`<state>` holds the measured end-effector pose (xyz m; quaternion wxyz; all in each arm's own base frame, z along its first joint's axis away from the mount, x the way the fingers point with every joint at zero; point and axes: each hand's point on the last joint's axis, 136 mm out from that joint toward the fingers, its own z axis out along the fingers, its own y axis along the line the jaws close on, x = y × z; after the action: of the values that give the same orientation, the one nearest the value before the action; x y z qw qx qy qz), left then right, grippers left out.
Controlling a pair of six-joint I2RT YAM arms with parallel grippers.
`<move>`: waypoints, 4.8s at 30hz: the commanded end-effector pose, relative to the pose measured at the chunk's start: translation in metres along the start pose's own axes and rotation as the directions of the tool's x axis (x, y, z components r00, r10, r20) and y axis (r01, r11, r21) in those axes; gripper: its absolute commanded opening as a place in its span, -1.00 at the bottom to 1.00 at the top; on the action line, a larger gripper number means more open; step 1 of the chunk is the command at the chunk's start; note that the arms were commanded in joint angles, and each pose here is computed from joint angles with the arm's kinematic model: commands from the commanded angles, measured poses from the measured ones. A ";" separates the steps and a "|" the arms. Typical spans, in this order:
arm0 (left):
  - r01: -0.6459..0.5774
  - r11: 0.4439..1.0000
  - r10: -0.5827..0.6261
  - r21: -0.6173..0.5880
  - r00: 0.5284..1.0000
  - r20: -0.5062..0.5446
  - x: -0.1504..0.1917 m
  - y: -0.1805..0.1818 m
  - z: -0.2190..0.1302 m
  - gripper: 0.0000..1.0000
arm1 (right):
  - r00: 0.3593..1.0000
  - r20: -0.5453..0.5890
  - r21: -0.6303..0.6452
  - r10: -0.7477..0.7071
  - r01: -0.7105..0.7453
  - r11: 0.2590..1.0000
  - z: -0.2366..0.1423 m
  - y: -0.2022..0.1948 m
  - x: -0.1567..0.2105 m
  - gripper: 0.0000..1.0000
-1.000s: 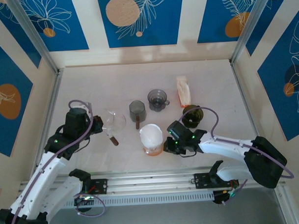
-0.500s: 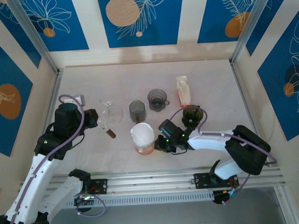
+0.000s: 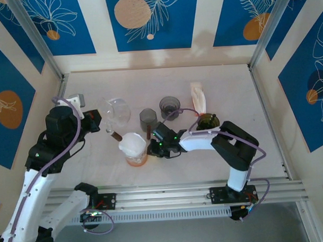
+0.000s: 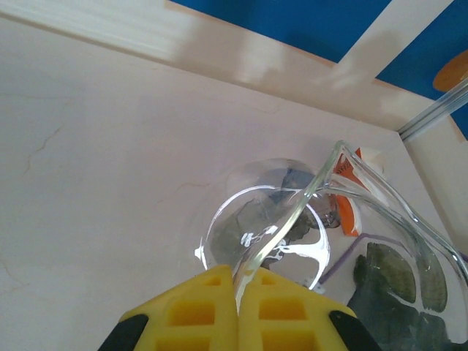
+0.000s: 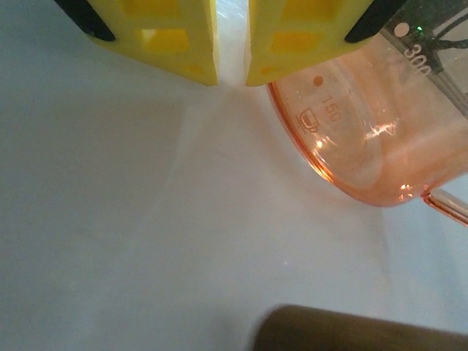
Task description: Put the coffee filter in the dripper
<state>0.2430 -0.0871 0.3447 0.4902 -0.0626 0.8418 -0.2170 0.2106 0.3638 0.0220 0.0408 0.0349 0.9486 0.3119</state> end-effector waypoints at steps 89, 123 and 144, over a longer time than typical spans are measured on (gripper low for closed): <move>-0.358 0.905 0.424 0.228 0.776 -0.466 0.238 -0.130 0.125 0.01 | 0.829 0.559 0.108 -0.007 -0.065 0.992 -0.256 -0.125 0.015 -0.23; -0.216 0.971 0.205 0.100 0.973 0.109 0.076 -0.025 -0.004 0.99 | 0.870 0.480 0.206 -0.108 0.007 0.978 -0.211 -0.056 -0.110 0.15; -0.235 0.971 0.231 0.034 0.968 0.102 0.089 0.001 -0.004 0.99 | 0.845 0.478 0.157 0.239 -0.350 0.924 -0.133 -0.053 -0.198 0.13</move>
<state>0.1938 -0.1230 0.2784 0.5492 0.0485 0.8129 -0.1877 0.3811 0.2230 0.1026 0.2035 0.2081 0.9414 0.1705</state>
